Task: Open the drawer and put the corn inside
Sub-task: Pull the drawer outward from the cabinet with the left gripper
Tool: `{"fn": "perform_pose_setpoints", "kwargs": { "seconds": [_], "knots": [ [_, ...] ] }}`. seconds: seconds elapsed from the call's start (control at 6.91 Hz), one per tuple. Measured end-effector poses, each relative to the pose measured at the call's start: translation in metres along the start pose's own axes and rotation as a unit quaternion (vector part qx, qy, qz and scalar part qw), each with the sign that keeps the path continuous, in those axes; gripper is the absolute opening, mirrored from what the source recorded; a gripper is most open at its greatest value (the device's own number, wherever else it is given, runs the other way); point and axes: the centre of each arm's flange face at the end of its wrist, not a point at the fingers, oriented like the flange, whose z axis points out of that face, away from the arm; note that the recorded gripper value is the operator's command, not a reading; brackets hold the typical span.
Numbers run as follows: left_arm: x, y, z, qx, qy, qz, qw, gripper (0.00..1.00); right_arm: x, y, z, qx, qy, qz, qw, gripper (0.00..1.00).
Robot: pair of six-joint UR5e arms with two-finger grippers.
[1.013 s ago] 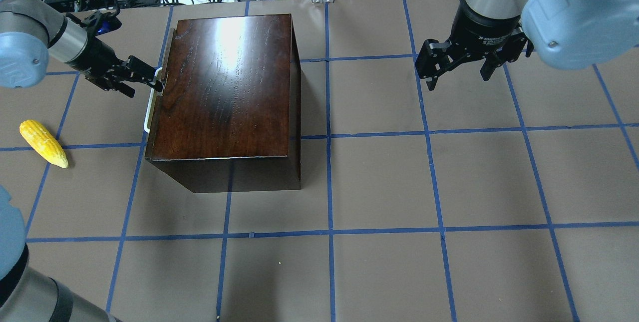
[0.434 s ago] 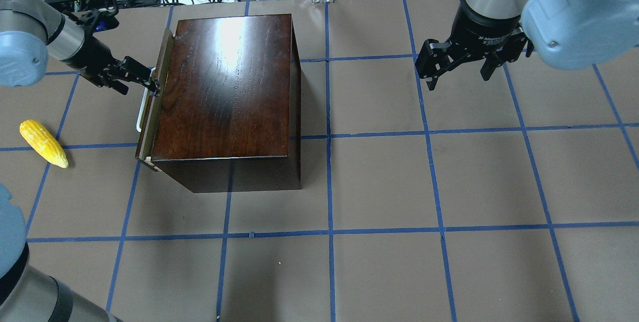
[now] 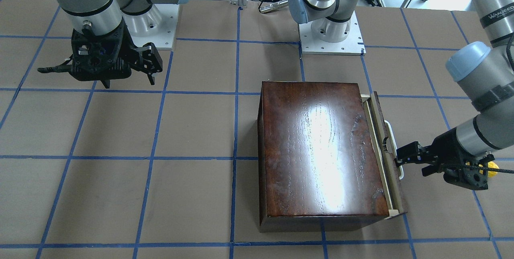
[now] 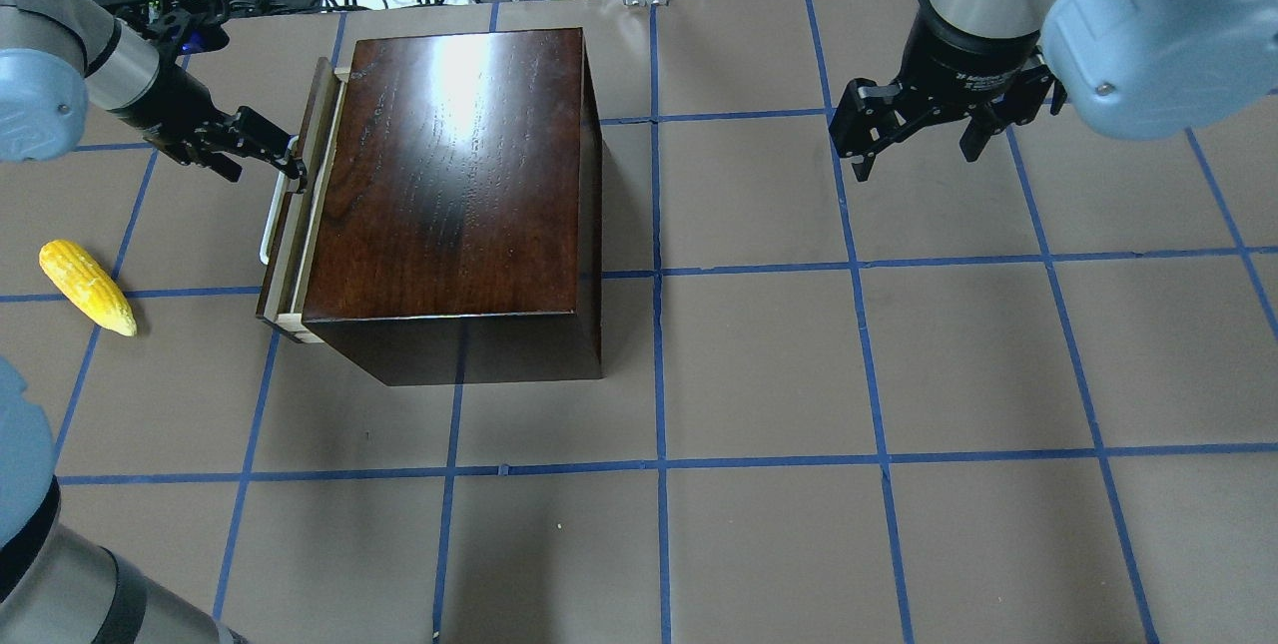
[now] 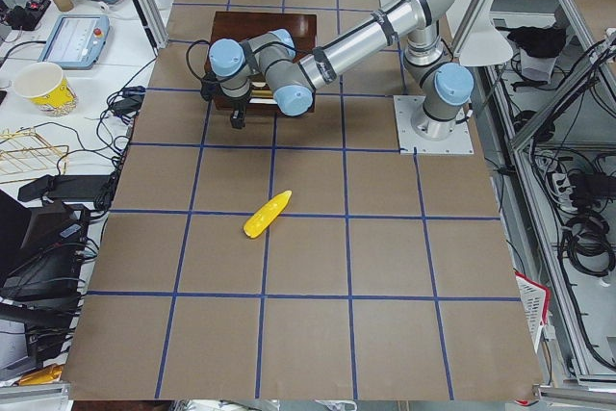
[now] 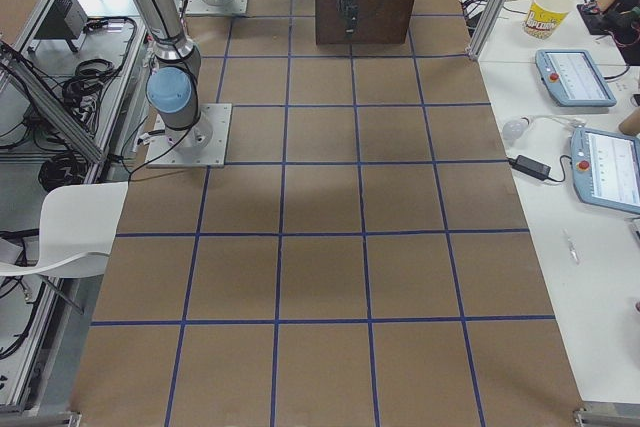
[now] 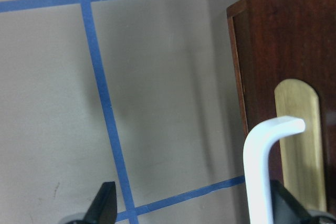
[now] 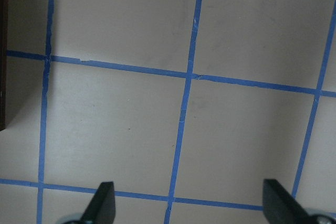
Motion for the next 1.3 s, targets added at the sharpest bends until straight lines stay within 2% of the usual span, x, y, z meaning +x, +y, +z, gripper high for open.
{"fn": "perform_pose_setpoints", "kwargs": {
  "seconds": [0.87, 1.3],
  "knots": [
    [-0.034, 0.004, -0.009, 0.006, -0.006, 0.011, 0.9999, 1.0, 0.0, 0.0, 0.0, 0.0, 0.0, 0.0, 1.0, 1.0],
    [-0.051, 0.01, -0.01, 0.0, -0.018, 0.004, 0.9998, 1.0, 0.0, 0.0, 0.0, 0.0, 0.0, 0.0, 1.0, 1.0]
  ]
}}
